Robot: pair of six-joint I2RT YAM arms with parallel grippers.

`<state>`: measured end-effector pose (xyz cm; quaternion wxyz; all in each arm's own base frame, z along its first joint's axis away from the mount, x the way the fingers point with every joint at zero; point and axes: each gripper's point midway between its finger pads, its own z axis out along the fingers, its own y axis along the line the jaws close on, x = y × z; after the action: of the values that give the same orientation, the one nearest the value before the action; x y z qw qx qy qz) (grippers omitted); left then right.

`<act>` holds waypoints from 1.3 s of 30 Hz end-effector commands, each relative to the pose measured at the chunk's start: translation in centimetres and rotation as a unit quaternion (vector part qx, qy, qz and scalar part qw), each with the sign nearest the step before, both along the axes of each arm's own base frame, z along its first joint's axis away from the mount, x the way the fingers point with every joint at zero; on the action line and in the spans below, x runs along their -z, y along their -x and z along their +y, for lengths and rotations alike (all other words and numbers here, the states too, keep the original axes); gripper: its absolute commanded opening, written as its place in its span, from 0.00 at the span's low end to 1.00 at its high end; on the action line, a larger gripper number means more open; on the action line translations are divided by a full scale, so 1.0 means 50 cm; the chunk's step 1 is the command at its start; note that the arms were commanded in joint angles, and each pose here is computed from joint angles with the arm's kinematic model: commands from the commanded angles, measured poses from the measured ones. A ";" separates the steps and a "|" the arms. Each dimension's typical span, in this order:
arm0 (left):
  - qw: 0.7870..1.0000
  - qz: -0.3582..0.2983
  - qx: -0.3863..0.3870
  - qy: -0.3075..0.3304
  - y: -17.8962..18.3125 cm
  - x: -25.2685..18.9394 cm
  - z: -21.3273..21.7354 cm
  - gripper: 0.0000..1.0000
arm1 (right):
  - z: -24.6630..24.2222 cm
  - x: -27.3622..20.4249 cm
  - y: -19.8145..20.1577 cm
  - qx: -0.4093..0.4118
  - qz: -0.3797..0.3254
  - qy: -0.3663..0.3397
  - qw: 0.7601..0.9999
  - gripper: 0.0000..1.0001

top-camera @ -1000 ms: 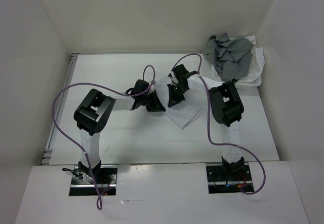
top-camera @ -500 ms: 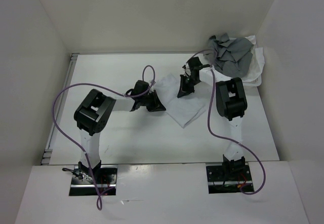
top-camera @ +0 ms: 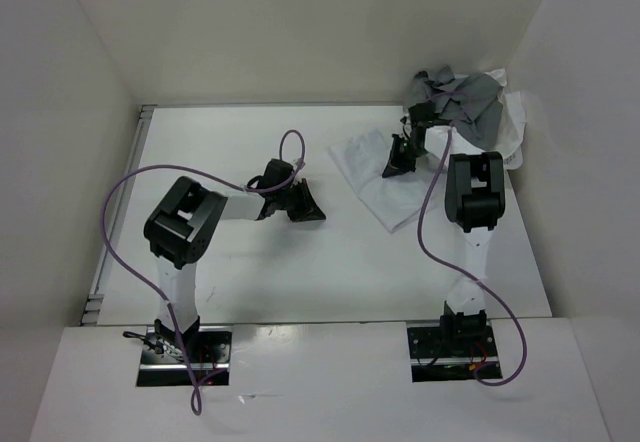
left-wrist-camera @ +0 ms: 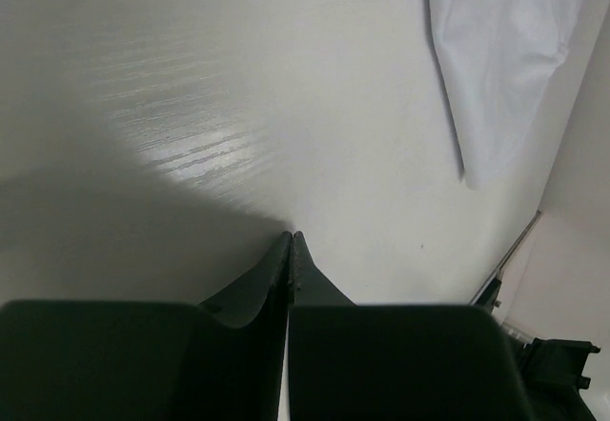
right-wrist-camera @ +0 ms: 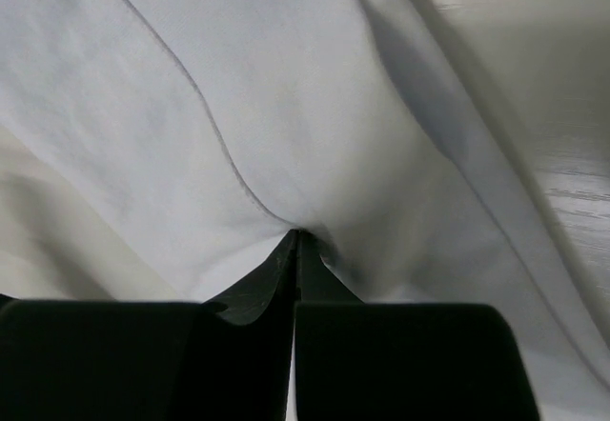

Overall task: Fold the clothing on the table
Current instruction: Fold the skirt

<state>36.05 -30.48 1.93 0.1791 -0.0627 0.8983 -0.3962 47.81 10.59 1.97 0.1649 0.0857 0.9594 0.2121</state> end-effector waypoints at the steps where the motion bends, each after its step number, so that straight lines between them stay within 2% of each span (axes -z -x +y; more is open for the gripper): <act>1: 1.000 0.004 0.002 -0.029 0.020 0.014 0.021 0.00 | 0.068 0.004 0.021 -0.037 -0.003 0.005 0.999 0.00; 5: 0.999 -0.034 -0.003 -0.013 0.004 -0.072 0.015 0.00 | 0.137 0.039 0.079 -0.082 0.020 0.012 0.996 0.00; 10: 0.992 -0.122 -0.010 0.012 -0.023 -0.246 0.022 0.00 | 0.241 0.076 0.189 -0.142 0.063 0.003 0.988 0.00; 14: 0.981 -0.189 -0.041 0.029 -0.041 -0.376 0.063 0.00 | 0.305 0.061 0.271 -0.194 0.072 -0.011 0.978 0.00; 17: 0.977 -0.207 -0.047 0.024 -0.042 -0.405 0.079 0.00 | 0.334 0.075 0.340 -0.227 0.088 -0.003 0.970 0.00; 20: 0.977 -0.204 -0.058 0.020 -0.046 -0.391 0.099 0.00 | 0.337 0.080 0.384 -0.246 0.099 0.008 0.964 0.00; 21: 0.980 -0.190 -0.057 0.013 -0.040 -0.363 0.101 0.00 | 0.332 0.065 0.383 -0.244 0.089 0.011 0.966 0.01; 22: 0.980 -0.192 -0.057 0.014 -0.044 -0.354 0.100 0.00 | 0.331 0.051 0.375 -0.247 0.073 0.016 0.966 0.06; 24: 0.984 -0.171 -0.058 0.007 -0.045 -0.308 0.098 0.00 | 0.327 -0.022 0.340 -0.235 0.020 0.020 0.971 0.25; 26: 0.988 -0.143 -0.060 -0.010 -0.048 -0.250 0.100 0.00 | 0.335 -0.091 0.320 -0.233 -0.018 0.013 0.972 0.32; 27: 0.988 -0.137 -0.063 -0.017 -0.052 -0.234 0.102 0.00 | 0.326 -0.133 0.316 -0.226 -0.040 0.021 0.973 0.40; 30: 0.991 -0.119 -0.062 -0.026 -0.055 -0.188 0.101 0.00 | 0.305 -0.168 0.325 -0.207 -0.053 0.033 0.976 0.48; 31: 0.991 -0.118 -0.065 -0.022 -0.059 -0.185 0.098 0.00 | 0.301 -0.190 0.332 -0.206 -0.065 0.028 0.976 0.48; 39: 0.992 -0.091 -0.070 -0.043 -0.075 -0.117 0.099 0.00 | 0.213 -0.156 0.442 -0.192 -0.024 0.067 0.979 0.50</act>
<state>38.06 -25.32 7.41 0.2643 -0.0830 0.8960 -0.3469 27.87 23.38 10.72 0.1756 -0.1306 0.9529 0.2099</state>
